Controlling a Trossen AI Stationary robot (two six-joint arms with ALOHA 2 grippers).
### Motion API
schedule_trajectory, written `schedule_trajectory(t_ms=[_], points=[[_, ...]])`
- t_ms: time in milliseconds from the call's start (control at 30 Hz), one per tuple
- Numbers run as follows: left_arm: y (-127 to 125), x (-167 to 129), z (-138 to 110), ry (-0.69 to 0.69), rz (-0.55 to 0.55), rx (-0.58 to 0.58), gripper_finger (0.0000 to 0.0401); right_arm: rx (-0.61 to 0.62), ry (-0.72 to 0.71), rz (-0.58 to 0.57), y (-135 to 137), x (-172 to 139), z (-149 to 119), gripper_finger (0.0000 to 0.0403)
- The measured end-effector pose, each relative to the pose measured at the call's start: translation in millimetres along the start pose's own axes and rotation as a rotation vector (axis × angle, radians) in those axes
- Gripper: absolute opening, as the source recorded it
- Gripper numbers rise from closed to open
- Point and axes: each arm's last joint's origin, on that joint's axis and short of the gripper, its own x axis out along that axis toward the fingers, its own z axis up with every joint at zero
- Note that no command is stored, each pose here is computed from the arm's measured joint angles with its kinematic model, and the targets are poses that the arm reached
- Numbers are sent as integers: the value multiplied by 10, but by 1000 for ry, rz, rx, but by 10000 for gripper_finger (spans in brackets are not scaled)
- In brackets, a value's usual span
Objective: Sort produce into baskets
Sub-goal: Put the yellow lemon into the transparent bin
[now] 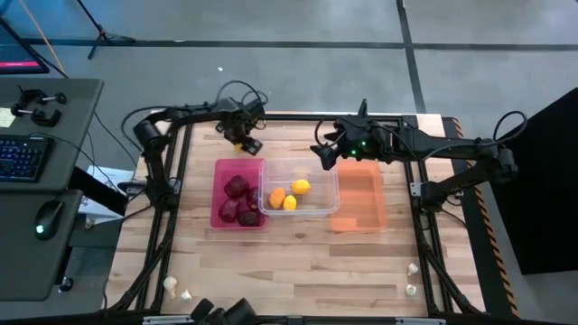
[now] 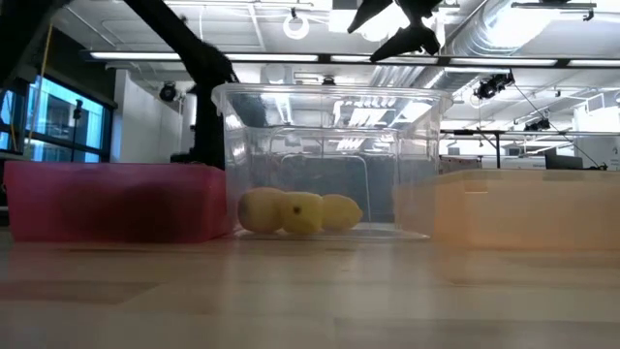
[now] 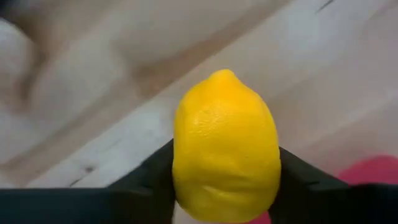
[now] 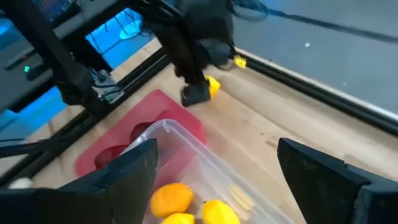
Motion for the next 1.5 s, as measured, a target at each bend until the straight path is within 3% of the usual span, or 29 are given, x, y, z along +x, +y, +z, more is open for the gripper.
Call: schedule_trajectory(t_ms=[67, 267, 433, 533, 667, 867, 967, 1100, 1267, 1333, 1500], points=[[33, -269, -42, -88, -24, -11, 134, -30, 4, -4, -5, -5, -3, 319], [45, -1288, -458, -438, -156, -60, 134, -130, 72, -47, -56, -9, -66, 319], [-358, -1873, -1027, -772, -431, 164, 160, -180, 151, -93, -116, -18, -134, 319], [-696, -1922, -1341, -847, -581, 279, 179, -186, 161, -101, -130, -18, -140, 319], [-1041, -1797, -1562, -861, -656, 356, 183, -198, 153, -99, -136, -14, -125, 319], [-1321, -1493, -1467, -741, -633, 360, 191, -193, 156, -102, -177, -1, -101, 319], [-1408, -1389, -1395, -682, -681, 389, 208, -182, 166, -91, -202, -2, -74, 319], [-1441, -1268, -1362, -624, -655, 437, 243, -166, 155, -66, -192, -53, 27, 319], [-1360, -1345, -1290, -673, -644, 423, 284, -220, 176, -68, -175, -192, 148, 319], [-1303, -1477, -1243, -711, -651, 415, 293, -237, 193, -135, -205, -234, 147, 319], [-1065, -1892, -1217, -868, -679, 347, 298, -273, 229, -457, -486, -180, -44, 319]])
